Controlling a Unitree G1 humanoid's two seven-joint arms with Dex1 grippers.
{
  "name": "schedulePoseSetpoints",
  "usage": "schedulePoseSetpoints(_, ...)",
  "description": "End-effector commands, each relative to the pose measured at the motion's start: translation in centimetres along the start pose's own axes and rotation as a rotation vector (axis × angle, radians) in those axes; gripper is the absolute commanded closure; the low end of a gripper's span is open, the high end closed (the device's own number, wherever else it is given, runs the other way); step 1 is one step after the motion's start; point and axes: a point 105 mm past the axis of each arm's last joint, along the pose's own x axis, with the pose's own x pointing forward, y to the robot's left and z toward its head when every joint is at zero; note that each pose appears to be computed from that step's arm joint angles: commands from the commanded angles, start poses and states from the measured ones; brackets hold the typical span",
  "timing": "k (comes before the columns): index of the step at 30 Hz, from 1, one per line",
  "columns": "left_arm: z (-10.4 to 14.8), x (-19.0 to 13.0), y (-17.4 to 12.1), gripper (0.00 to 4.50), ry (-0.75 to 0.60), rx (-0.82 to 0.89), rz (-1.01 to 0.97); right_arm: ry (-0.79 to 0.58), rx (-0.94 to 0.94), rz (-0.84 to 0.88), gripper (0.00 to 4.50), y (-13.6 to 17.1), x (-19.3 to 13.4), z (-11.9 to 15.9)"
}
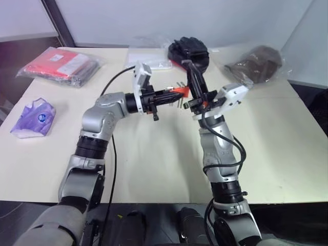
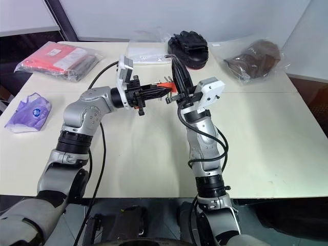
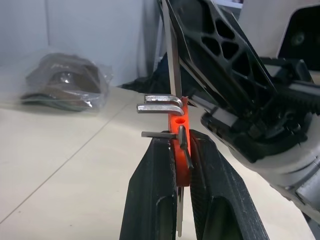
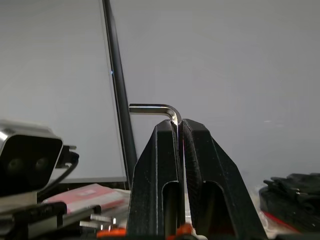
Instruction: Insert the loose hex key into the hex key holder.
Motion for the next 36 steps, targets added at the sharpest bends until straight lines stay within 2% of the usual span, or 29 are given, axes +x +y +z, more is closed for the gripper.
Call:
schedulePoseSetpoints(1, 3.2, 0.3, -0.6, 4.50, -0.086, 0.083, -0.030, 0.008, -0.003, 0.026, 4.46, 0.7, -0.1, -0.2)
schedulePoseSetpoints(11, 3.1, 0.3, -0.6, 4.50, -0.083, 0.085, -0.027, 0.024, 0.010, 0.039, 4.46, 1.1, -0.6, -0.3)
schedulePoseSetpoints(14, 3.0, 0.3, -0.6, 4.50, -0.081, 0.084, -0.028, 0.024, 0.014, 0.037, 3.42, 1.0, -0.7, -0.3)
schedulePoseSetpoints(17, 3.0, 0.3, -0.6, 4.50, -0.081, 0.084, -0.029, 0.028, -0.006, 0.040, 1.94, 0.9, -0.9, -0.1)
schedulePoseSetpoints(20, 2.9, 0.3, -0.6, 4.50, -0.081, 0.081, -0.026, 0.027, -0.033, 0.045, 1.94, 0.5, -1.4, 0.6)
schedulePoseSetpoints(27, 2.0, 0.7, -0.8, 4.50, -0.080, 0.012, -0.022, 0.115, -0.144, 0.068, 1.94, -1.1, -5.7, 3.4)
schedulePoseSetpoints(31, 0.3, 1.4, -1.3, 4.50, -0.094, -0.126, -0.033, 0.206, -0.209, 0.036, 1.94, -2.7, -8.7, 5.0)
schedulePoseSetpoints(33, -1.3, 2.0, -1.6, 4.50, -0.100, -0.242, -0.037, 0.254, -0.252, -0.005, 1.94, -3.7, -10.2, 5.6)
schedulePoseSetpoints(36, -3.5, 2.6, -1.9, 4.50, -0.067, -0.324, -0.025, 0.297, -0.287, -0.041, 1.94, -4.5, -11.5, 6.1)
